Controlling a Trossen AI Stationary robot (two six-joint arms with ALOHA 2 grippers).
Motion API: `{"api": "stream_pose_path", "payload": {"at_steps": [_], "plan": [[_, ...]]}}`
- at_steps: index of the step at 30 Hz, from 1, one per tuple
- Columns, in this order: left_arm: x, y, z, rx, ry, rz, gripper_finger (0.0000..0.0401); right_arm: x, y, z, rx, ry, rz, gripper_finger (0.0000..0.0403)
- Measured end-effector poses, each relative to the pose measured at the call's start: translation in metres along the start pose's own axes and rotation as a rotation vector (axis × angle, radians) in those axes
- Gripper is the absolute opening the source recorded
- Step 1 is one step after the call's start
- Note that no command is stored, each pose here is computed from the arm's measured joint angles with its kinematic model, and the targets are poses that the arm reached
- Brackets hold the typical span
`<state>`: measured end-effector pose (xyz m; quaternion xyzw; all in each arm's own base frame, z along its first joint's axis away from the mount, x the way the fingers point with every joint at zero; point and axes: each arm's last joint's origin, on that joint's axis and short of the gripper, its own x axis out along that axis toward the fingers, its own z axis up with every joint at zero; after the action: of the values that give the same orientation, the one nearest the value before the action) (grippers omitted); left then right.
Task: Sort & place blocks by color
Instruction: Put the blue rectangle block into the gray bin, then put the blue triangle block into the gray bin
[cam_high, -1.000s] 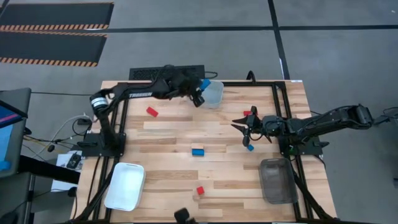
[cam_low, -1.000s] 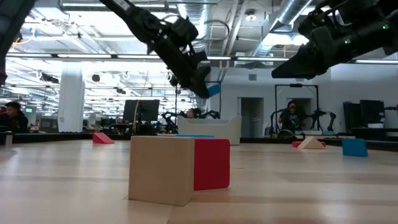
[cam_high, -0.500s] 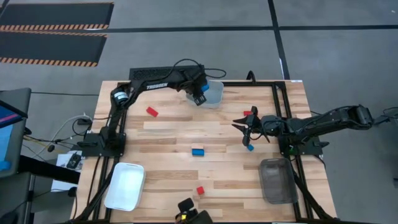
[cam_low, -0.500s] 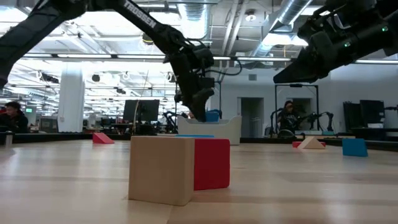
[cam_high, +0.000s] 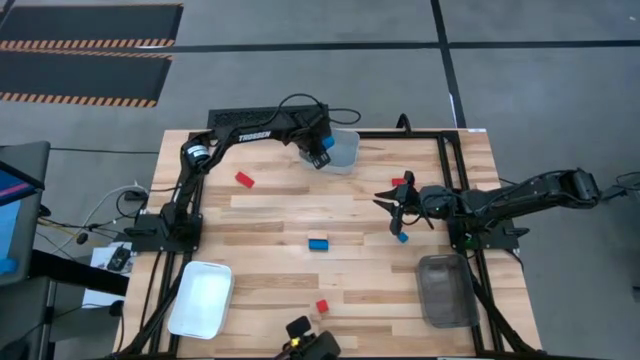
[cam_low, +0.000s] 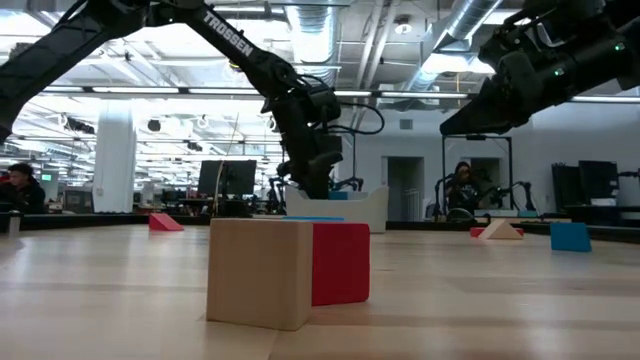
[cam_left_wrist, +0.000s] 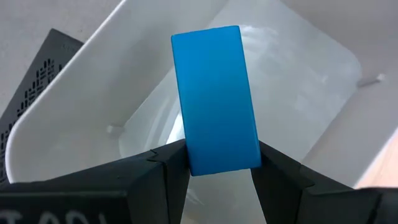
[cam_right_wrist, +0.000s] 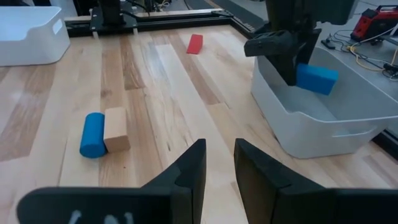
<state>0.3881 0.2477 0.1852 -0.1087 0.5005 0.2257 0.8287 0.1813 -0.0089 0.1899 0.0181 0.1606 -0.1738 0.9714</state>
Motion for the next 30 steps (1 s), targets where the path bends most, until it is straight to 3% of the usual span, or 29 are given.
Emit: {"api": "stream_pose_path", "payload": {"at_steps": [15,25,30], "plan": [[0.0000,-0.0018,0.0024,-0.011,-0.023,-0.002,0.0146,0.0000,0.0001,0.0005,0.008,-0.004,0.001,0.0107],[0.0000,-0.0014,0.0024,-0.018,-0.024,0.010,0.0249,0.0000,0.0001,0.0004,0.011,-0.004,0.001,0.0107],[-0.0025,-0.0022,0.0040,0.010,-0.018,0.070,0.0261,0.0001,-0.0003,0.0005,0.007,-0.004,-0.002,0.0107]]}}
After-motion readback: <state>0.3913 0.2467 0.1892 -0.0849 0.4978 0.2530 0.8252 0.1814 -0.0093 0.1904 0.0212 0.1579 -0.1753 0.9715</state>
